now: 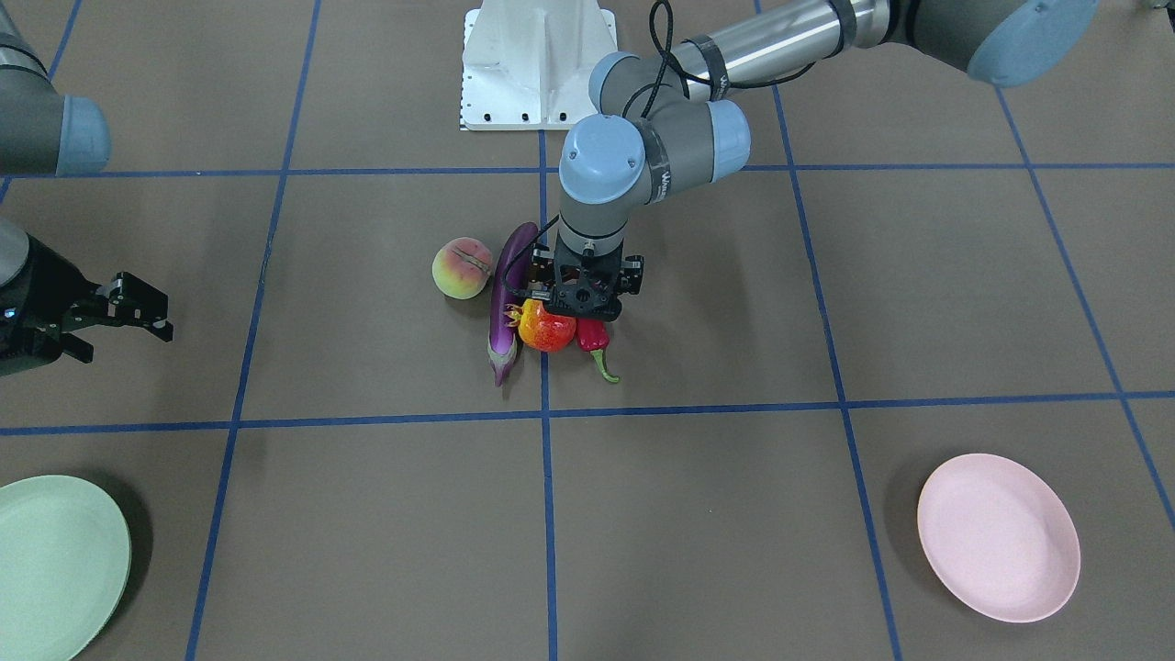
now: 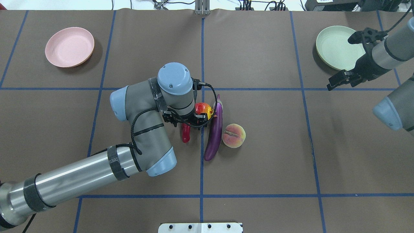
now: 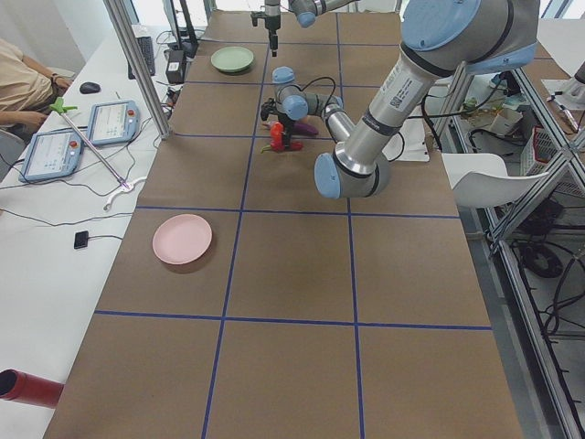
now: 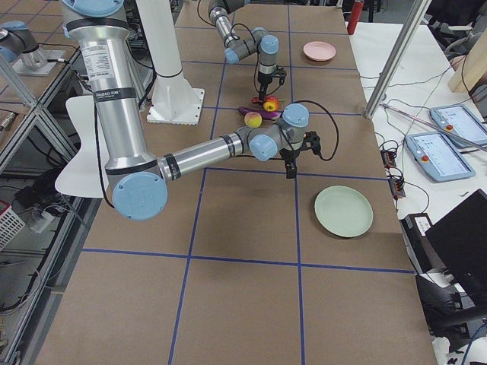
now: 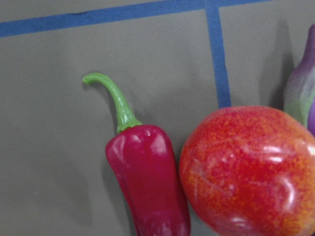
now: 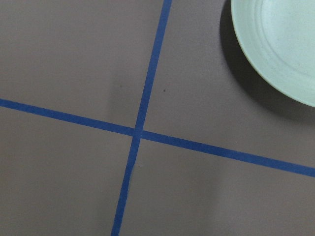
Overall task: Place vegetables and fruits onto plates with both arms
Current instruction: 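Close the left gripper on the red chili pepper, then carry the chili to the pink plate while the right gripper reaches toward the pomegranate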
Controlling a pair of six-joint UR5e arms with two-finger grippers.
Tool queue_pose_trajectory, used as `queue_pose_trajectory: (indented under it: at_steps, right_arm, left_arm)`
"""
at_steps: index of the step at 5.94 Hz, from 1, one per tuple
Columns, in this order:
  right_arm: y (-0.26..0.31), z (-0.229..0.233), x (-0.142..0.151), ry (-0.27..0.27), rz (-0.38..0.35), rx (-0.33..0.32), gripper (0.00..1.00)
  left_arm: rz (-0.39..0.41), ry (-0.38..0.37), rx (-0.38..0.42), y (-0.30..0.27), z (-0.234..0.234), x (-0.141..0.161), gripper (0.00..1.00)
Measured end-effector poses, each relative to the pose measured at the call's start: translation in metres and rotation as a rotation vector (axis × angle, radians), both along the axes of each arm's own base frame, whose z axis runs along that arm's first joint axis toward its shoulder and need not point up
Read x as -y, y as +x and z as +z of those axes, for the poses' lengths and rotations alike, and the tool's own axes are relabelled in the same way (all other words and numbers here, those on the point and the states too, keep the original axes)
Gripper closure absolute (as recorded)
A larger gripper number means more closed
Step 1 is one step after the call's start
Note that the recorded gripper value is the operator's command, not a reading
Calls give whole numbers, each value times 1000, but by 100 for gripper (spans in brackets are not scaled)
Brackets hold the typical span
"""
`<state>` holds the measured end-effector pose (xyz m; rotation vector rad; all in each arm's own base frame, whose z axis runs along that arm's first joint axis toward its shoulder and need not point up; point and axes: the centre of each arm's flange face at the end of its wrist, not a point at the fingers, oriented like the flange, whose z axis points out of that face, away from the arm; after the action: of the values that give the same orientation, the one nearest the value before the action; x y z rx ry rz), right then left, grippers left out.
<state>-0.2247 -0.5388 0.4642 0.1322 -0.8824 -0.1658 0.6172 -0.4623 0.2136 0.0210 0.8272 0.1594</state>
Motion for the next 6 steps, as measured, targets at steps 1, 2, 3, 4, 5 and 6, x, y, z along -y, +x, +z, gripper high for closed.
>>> queue_pose_trajectory:
  at_steps: [1, 2, 3, 4, 5, 6]
  right_arm:
    - [-1, 1, 0, -2, 0, -2, 0]
    - [-1, 2, 0, -3, -2, -2, 0]
    - [-2, 2, -1, -4, -3, -2, 0]
    - [-7, -3, -1, -10, 3, 2, 0]
    - [-19, -17, 1, -33, 26, 15, 0]
    - [-40, -39, 2, -64, 56, 31, 0]
  left_arm:
    - [1, -6, 10, 3, 4, 1, 99]
    - [1, -7, 13, 4, 6, 1, 100]
    - [-2, -7, 11, 2, 5, 3, 100]
    - [-14, -4, -3, -9, -2, 8, 100]
    - [-34, 4, -23, -37, -1, 12, 100]
    - [-62, 3, -31, -75, 14, 19, 100]
